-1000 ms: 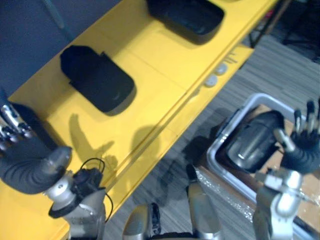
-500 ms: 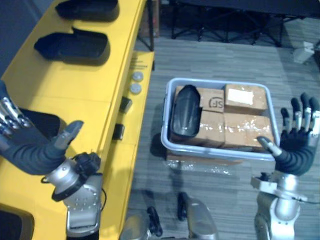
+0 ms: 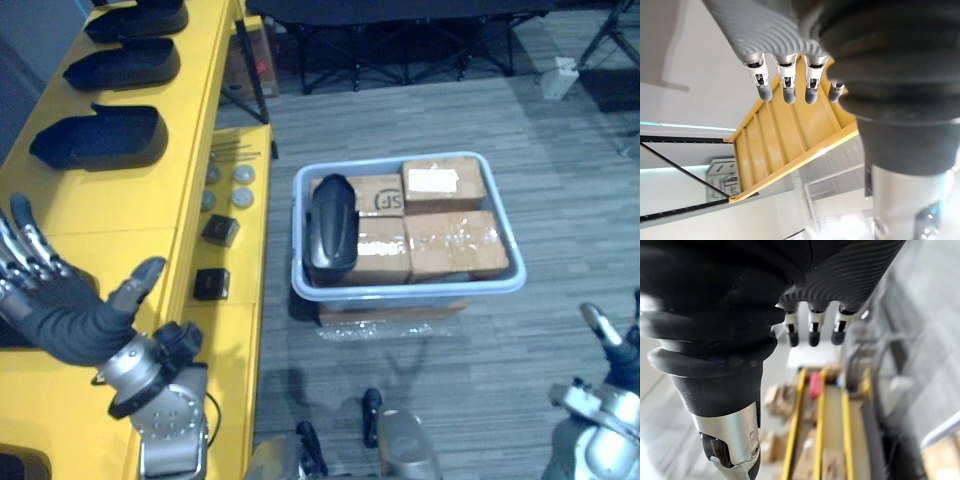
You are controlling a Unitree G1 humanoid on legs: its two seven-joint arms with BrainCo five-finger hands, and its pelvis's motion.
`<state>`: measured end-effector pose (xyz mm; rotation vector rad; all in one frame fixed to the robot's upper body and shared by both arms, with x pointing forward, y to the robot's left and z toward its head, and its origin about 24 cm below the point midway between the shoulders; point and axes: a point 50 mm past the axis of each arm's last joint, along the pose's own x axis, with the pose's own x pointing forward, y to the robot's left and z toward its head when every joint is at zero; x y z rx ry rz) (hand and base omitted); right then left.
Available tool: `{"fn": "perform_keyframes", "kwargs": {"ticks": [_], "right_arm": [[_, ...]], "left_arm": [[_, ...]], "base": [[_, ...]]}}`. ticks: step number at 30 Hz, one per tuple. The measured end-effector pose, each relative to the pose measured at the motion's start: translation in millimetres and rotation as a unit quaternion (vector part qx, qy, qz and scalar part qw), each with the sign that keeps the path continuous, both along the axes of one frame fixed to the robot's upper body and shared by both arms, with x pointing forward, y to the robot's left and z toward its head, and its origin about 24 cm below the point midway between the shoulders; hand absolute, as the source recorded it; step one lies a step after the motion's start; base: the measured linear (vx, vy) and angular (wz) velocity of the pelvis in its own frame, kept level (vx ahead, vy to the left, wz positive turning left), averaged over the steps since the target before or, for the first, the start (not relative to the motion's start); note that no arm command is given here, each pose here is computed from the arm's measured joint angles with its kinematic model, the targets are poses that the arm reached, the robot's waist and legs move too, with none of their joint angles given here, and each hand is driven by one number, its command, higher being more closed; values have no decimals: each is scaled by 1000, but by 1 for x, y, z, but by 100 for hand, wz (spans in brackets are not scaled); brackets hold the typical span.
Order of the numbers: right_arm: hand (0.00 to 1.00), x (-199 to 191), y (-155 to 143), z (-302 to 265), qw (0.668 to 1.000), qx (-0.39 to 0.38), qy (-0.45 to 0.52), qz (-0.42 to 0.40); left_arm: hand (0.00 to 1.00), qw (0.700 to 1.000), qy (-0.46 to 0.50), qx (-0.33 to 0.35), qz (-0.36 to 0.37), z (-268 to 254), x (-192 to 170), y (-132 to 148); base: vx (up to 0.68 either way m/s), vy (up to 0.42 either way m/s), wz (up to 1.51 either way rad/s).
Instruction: Walk over and take plastic housings, then place them on the shelf
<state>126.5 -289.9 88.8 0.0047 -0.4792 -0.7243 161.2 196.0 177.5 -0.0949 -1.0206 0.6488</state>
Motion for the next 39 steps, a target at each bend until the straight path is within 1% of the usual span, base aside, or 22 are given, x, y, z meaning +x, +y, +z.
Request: {"fn": "perform_keyframes", "kwargs": {"ticks": [1, 3, 4, 5, 7, 8, 9, 10, 11, 13, 15, 16, 18, 20, 21, 22, 24, 26, 29, 33, 36, 39], "right_arm": [[0, 1, 0, -2, 1000, 5, 3, 1], [0, 8, -3, -8, 999, 39, -12, 10], [0, 12, -3, -9, 999, 49, -18, 13], [0, 19, -4, -13, 997, 73, -26, 22], [0, 38, -4, -21, 992, 112, -17, 48], [0, 44, -3, -22, 991, 118, -14, 55], [0, 50, -5, -25, 990, 130, -6, 60], [0, 55, -8, -26, 989, 138, 1, 62], [0, 60, -10, -27, 988, 141, 9, 64], [0, 84, -23, -21, 987, 141, 27, 75], [0, 98, -33, -8, 989, 125, 24, 72], [0, 109, -41, 4, 990, 117, 25, 74], [0, 121, -44, 11, 990, 118, 26, 73], [0, 142, -46, 24, 989, 123, 30, 80], [0, 152, -48, 32, 989, 120, 37, 83], [0, 156, -49, 37, 989, 118, 39, 83], [0, 171, -53, 55, 989, 115, 44, 77], [0, 184, -51, 66, 989, 118, 55, 72], [0, 197, -52, 81, 989, 117, 80, 49], [0, 205, -58, 84, 983, 138, 119, 8], [0, 210, -56, 87, 981, 134, 138, -2], [0, 211, -61, 101, 982, 113, 146, -25]], "left_arm": [[0, 1000, 11, -1, -12, -2, 2, 0], [0, 989, 111, 18, -92, -23, 24, -8], [0, 982, 146, 30, -115, -31, 31, -12], [0, 959, 220, 64, -168, -50, 43, -23], [0, 888, 342, 111, -287, -89, 54, -51], [0, 869, 364, 108, -318, -98, 54, -57], [0, 833, 400, 112, -365, -113, 55, -68], [0, 809, 423, 124, -389, -122, 54, -73], [0, 793, 436, 134, -404, -129, 54, -76], [0, 730, 479, 171, -457, -148, 47, -85], [0, 686, 501, 188, -493, -158, 40, -93], [0, 653, 526, 189, -511, -170, 35, -99], [0, 628, 556, 179, -514, -185, 31, -99], [0, 586, 617, 162, -500, -215, 21, -93], [0, 572, 644, 156, -484, -228, 14, -89], [0, 567, 656, 149, -476, -233, 11, -86], [0, 554, 701, 121, -432, -256, -2, -74], [0, 554, 726, 98, -395, -271, -11, -61], [0, 560, 740, 87, -362, -281, -22, -54], [0, 588, 727, 71, -348, -282, -25, -53], [0, 589, 734, 59, -334, -287, -29, -47], [0, 590, 745, 36, -309, -293, -31, -38]], "base": [[-67, 34, 2], [-75, 46, 9], [-57, 58, 15], [-37, 63, 15], [-16, 73, 13], [20, 66, 23], [56, 57, 34], [72, 52, 43], [78, 53, 48], [72, 63, 38], [61, 59, 36], [37, 55, 39], [21, 44, 24], [-4, 23, 19], [-9, 8, 12], [-24, -6, 16], [-41, -12, 18], [-65, -24, 13], [-85, -22, 14], [-92, -2, 14], [-45, 10, 4], [-32, 14, 5]]}}
